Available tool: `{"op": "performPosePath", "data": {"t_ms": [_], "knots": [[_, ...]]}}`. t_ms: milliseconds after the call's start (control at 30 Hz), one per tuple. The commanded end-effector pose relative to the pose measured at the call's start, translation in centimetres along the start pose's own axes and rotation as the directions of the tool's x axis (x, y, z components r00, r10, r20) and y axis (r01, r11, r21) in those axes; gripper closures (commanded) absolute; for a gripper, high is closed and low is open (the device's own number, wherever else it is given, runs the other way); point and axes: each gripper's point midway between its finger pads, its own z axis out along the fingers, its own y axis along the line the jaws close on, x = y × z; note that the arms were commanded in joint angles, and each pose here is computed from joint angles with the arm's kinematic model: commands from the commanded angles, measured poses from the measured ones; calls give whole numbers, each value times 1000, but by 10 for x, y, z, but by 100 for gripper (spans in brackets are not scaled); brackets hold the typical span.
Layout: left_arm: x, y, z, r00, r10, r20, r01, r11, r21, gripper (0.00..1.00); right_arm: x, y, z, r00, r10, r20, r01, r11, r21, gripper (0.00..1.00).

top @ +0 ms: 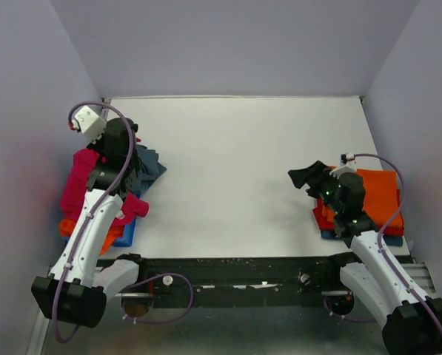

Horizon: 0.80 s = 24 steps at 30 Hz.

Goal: Fold and stack the t-shirts
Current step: Grab crumpled tshirt from bin with the left arm

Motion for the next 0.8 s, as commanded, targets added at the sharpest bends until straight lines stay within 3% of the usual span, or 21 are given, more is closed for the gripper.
{"op": "performPosePath", "data": {"t_ms": [0,167,333,400,567,633,767], "knots": [[-105,-6,-28,978,-42,202,46,999,-16,100,3,-4,1,1000,6,-4,-6,1000,14,3],[-177,-26,-47,956,-60,287,56,998,21,100,3,-4,0,1000,6,-3,-5,1000,13,3],[-221,-95,-72,949,-173,263,80,940,332,100,4,-4,1,1000,8,-8,-7,1000,11,3],[-225,-133,-83,954,-206,218,82,879,470,100,4,-4,2,1000,8,-9,-8,1000,12,3],[-230,-226,-130,961,-195,194,16,743,669,100,5,-4,3,1000,2,-20,-1,1000,13,3],[-236,-264,-167,962,-207,176,-3,639,769,100,5,-5,3,1000,2,-17,-1,1000,16,3],[-240,-324,-236,963,-257,82,20,370,929,100,4,-5,2,1000,-8,-13,9,1000,15,3]]}}
